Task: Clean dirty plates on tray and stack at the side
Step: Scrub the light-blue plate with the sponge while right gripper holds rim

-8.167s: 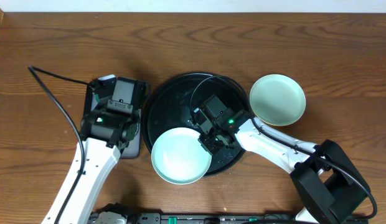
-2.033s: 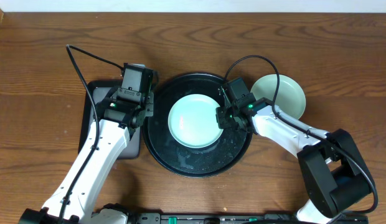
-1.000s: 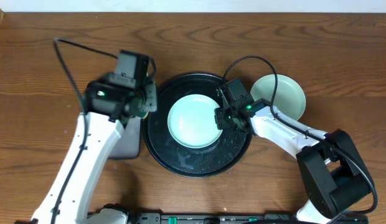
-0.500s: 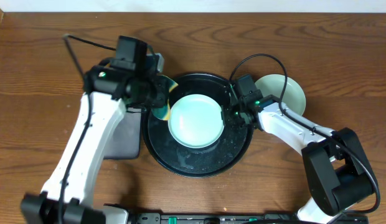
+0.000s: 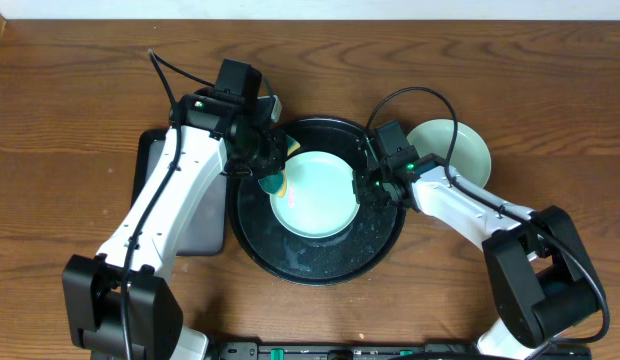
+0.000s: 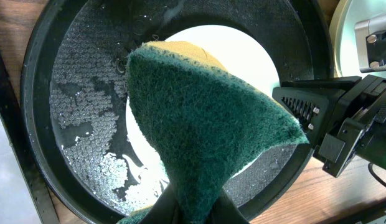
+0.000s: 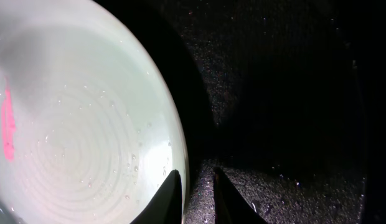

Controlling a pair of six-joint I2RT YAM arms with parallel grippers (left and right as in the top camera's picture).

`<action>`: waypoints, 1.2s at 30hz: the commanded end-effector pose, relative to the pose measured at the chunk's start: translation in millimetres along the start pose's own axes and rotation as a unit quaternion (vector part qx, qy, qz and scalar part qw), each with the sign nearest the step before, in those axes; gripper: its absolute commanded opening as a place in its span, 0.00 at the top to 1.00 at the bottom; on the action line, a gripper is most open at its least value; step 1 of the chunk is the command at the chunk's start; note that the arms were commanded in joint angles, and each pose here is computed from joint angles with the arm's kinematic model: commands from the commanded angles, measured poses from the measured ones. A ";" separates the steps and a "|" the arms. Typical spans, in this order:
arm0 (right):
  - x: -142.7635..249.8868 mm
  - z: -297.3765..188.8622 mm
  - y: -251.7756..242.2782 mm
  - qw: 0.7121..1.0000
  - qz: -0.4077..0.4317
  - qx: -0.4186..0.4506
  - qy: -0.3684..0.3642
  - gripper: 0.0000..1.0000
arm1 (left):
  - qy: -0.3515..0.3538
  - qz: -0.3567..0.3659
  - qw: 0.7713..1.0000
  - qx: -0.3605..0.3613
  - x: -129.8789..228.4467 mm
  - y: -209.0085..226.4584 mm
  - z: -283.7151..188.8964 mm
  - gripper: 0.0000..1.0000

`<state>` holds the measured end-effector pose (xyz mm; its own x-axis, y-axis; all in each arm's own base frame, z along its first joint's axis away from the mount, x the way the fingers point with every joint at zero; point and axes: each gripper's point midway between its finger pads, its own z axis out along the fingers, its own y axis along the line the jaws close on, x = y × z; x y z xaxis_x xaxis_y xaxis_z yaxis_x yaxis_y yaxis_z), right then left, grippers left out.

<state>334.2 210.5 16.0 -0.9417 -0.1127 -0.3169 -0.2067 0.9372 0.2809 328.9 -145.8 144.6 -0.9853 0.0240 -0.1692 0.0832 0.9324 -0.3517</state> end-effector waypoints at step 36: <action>8.0 2.8 41.1 0.999 -0.019 -0.026 -0.002 0.91 | -0.001 -0.040 0.999 -0.003 10.4 14.3 32.4 0.93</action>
<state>318.3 242.9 18.4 -0.9334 -0.1511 -0.3255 -0.2536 0.9194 0.3007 326.4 -144.9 107.6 -0.9885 -0.0465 -0.1439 0.0090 0.9317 -0.3632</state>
